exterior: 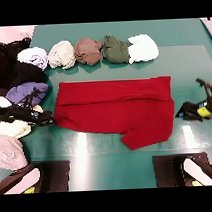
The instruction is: Fold the shirts.
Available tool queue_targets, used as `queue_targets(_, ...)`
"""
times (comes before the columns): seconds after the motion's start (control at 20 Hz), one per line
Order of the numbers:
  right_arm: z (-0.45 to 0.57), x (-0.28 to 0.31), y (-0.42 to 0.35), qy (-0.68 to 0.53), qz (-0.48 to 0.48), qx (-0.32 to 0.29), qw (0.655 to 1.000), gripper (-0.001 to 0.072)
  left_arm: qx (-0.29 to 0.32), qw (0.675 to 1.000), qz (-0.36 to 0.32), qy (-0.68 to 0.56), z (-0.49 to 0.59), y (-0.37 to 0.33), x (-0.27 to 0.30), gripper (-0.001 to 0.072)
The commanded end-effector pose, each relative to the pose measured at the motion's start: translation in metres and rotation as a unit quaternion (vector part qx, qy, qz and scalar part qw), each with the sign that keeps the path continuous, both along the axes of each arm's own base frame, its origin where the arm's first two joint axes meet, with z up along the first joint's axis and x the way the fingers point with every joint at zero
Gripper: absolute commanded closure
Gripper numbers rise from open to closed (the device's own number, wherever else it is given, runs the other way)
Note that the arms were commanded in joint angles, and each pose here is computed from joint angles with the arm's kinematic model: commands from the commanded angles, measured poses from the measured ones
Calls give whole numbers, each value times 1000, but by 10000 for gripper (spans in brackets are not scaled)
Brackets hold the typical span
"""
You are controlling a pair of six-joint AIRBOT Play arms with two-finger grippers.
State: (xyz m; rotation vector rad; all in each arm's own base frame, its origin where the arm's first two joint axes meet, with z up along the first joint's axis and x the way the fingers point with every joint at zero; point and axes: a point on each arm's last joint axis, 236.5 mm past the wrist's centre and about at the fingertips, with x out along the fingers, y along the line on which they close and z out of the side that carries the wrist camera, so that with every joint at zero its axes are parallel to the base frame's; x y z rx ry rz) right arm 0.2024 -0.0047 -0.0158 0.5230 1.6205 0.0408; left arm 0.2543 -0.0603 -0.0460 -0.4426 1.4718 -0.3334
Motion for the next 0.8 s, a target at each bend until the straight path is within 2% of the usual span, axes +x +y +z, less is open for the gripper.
queue_targets(0.0,-31,-47,16,58,-19,22,998,275,0,1000,-4,-22,15,-1,4,686)
queue_targets(0.15,-55,-63,33,86,3,30,996,274,-2,1000,-6,-19,15,-2,2,686)
queue_targets(0.45,-73,-49,54,79,25,30,996,285,-4,1000,-9,-16,16,-3,0,685)
queue_targets(0.5,-76,-47,55,77,29,28,996,369,-5,1000,-9,-16,16,-3,0,686)
queue_targets(0.65,-74,-44,59,61,44,22,997,690,-6,1000,-17,-15,16,-4,-2,686)
queue_targets(0.75,-60,-38,58,28,47,16,998,694,-13,1000,-24,-14,23,-7,-3,686)
